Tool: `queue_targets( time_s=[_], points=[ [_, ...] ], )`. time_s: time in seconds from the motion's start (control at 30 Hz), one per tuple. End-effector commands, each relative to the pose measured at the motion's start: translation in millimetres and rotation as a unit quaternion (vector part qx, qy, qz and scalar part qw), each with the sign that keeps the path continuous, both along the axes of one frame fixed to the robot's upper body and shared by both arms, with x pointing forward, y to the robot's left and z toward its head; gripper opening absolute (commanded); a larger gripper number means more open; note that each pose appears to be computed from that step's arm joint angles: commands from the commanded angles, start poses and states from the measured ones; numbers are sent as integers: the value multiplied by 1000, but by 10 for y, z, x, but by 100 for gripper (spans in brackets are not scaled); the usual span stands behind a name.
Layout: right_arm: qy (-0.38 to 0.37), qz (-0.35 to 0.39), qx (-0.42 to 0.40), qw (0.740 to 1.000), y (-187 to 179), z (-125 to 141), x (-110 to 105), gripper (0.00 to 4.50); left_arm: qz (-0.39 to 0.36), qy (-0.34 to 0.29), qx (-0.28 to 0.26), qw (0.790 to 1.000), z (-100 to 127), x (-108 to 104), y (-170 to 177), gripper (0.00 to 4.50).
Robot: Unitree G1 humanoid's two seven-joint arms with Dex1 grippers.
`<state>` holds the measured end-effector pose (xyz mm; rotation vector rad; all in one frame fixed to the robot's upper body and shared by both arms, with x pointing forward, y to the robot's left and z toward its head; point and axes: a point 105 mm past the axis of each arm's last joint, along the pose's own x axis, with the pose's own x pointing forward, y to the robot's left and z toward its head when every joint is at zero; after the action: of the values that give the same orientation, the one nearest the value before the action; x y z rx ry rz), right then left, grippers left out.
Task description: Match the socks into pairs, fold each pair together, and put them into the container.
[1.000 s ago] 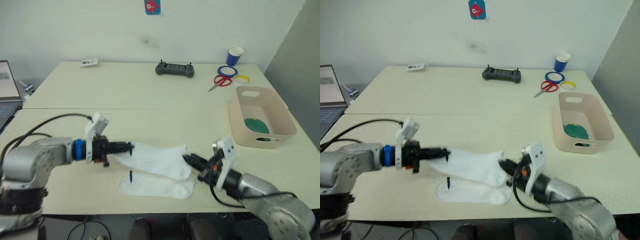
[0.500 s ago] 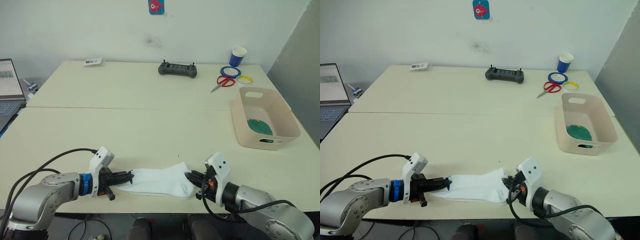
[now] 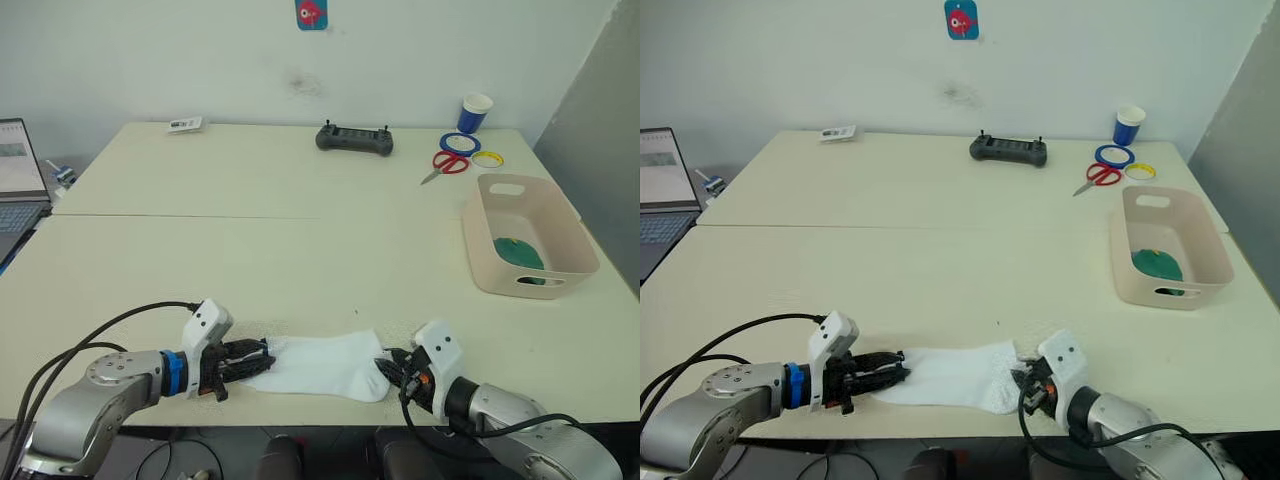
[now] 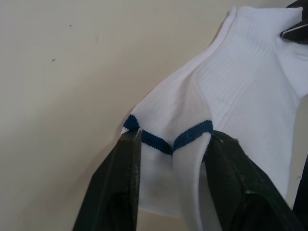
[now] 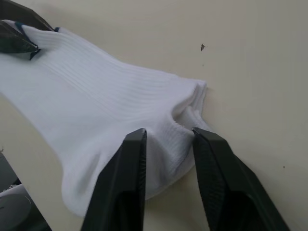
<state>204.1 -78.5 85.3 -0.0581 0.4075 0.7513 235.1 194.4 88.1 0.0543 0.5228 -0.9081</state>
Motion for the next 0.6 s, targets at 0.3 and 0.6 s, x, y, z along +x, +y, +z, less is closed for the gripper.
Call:
queue_targets(
  time_s=[0.3,0.6],
  points=[
    [-59,-12,-5,998,-61,98,78,360,-24,-40,58,997,112,80,106,444],
    [-46,-24,-27,998,-99,-99,128,360,-46,-30,56,997,-181,115,-79,444]
  ],
)
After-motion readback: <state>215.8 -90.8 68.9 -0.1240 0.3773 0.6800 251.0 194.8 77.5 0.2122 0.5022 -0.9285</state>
